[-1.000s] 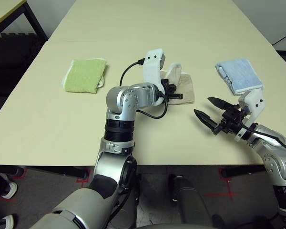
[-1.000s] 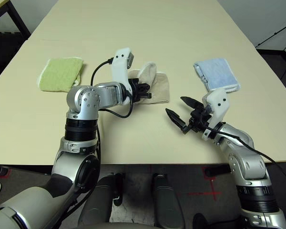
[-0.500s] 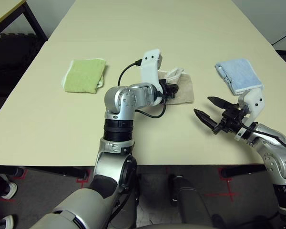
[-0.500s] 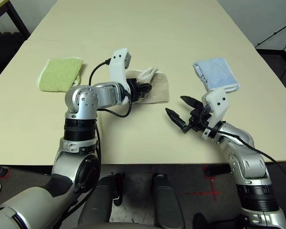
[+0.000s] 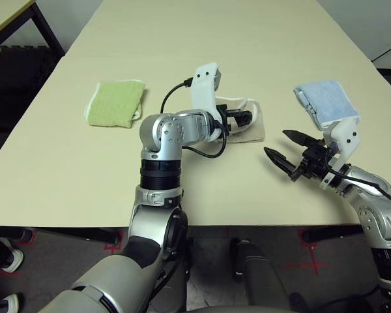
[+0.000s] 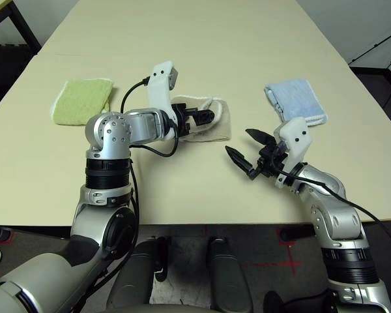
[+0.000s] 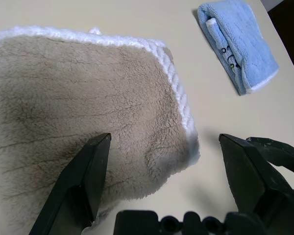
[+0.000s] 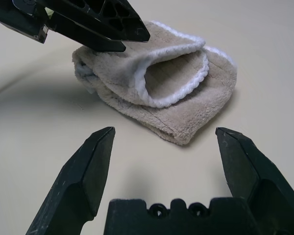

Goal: Fold the towel and set it aside.

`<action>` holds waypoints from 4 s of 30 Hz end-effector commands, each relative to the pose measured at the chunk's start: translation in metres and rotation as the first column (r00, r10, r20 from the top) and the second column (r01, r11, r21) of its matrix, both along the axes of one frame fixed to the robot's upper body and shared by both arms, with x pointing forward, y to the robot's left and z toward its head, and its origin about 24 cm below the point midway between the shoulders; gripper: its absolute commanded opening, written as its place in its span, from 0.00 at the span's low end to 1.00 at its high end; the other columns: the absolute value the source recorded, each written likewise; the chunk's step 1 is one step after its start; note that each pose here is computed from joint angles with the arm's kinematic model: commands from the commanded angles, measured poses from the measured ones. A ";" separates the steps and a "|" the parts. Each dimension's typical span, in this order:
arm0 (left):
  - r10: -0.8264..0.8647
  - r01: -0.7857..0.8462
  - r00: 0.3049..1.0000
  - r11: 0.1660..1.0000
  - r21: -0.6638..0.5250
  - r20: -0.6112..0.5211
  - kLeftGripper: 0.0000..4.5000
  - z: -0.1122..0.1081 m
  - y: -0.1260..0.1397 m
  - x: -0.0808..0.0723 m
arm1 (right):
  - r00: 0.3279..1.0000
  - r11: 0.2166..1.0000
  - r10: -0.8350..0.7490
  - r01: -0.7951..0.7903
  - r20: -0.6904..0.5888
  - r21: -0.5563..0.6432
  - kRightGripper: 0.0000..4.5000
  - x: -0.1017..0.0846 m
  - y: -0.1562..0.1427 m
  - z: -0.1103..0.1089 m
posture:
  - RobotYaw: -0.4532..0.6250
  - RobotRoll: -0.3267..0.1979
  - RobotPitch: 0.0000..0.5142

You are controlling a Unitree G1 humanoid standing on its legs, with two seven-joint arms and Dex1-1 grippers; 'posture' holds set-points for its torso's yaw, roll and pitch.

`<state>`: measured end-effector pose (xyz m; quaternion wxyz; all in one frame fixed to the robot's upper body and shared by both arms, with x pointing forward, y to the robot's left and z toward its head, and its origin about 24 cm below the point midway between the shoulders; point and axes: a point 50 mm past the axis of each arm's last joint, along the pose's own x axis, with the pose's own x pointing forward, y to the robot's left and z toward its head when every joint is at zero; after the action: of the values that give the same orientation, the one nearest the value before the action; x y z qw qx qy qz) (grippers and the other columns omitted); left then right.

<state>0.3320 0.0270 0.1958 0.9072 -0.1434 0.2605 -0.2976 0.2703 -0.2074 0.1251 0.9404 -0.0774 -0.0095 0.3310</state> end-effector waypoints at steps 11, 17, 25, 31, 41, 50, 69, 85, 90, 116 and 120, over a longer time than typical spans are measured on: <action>-0.142 0.143 0.990 0.989 -0.037 0.022 0.99 0.002 -0.041 -0.014 | 1.000 1.000 -0.011 0.010 -0.015 -0.024 1.00 -0.001 -0.003 -0.004 | 0.40 0.62 0.31; -0.165 0.159 0.982 0.985 0.073 0.086 0.99 -0.010 -0.042 -0.013 | 1.000 1.000 -0.019 0.019 -0.017 -0.023 1.00 -0.004 -0.005 -0.004 | 0.38 0.62 0.33; -0.190 0.148 0.965 0.963 0.224 0.182 0.99 -0.028 -0.038 -0.006 | 0.999 0.999 -0.037 0.037 -0.021 -0.027 1.00 -0.008 -0.009 -0.003 | 0.37 0.62 0.33; -0.181 0.123 0.960 0.959 0.255 0.216 0.86 -0.032 -0.036 -0.002 | 0.999 0.998 -0.047 0.046 -0.027 -0.030 1.00 -0.009 -0.010 -0.003 | 0.37 0.62 0.34; -0.171 0.111 0.957 0.962 0.248 0.235 0.01 -0.028 -0.035 -0.001 | 0.998 0.998 -0.052 0.051 -0.031 -0.032 1.00 -0.008 -0.011 -0.004 | 0.37 0.62 0.34; -0.183 0.124 0.950 0.965 0.232 0.253 0.01 -0.020 -0.040 -0.003 | 0.998 0.998 -0.051 0.050 -0.031 -0.034 1.00 -0.008 -0.011 -0.003 | 0.37 0.62 0.34; -0.340 0.055 0.814 0.852 0.521 0.470 1.00 -0.030 -0.032 0.000 | 0.998 0.998 -0.048 0.047 -0.036 -0.040 1.00 -0.009 -0.011 -0.003 | 0.37 0.62 0.34; -0.422 0.065 0.779 0.789 0.611 0.463 0.79 -0.050 -0.023 -0.001 | 0.998 0.997 -0.055 0.057 -0.027 0.043 1.00 -0.011 -0.010 0.002 | 0.37 0.62 0.35; -0.426 0.060 0.777 0.782 0.620 0.462 0.36 -0.051 -0.021 -0.001 | 0.998 0.996 -0.063 0.064 -0.027 0.055 1.00 -0.011 -0.007 0.001 | 0.37 0.62 0.36; -0.386 0.096 0.761 0.862 0.498 0.521 0.01 -0.010 -0.048 -0.007 | 0.996 0.996 -0.078 0.079 -0.031 0.037 1.00 -0.012 -0.007 -0.004 | 0.36 0.62 0.37; -0.386 0.093 0.771 0.855 0.510 0.506 0.01 -0.019 -0.046 -0.006 | 0.996 0.996 -0.081 0.082 -0.032 0.033 1.00 -0.012 -0.008 -0.004 | 0.36 0.62 0.38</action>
<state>0.3259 -0.0194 0.1870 0.9043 0.2068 0.0295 -0.3723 0.2605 -0.2132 0.1201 0.9537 -0.0523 0.0057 0.2962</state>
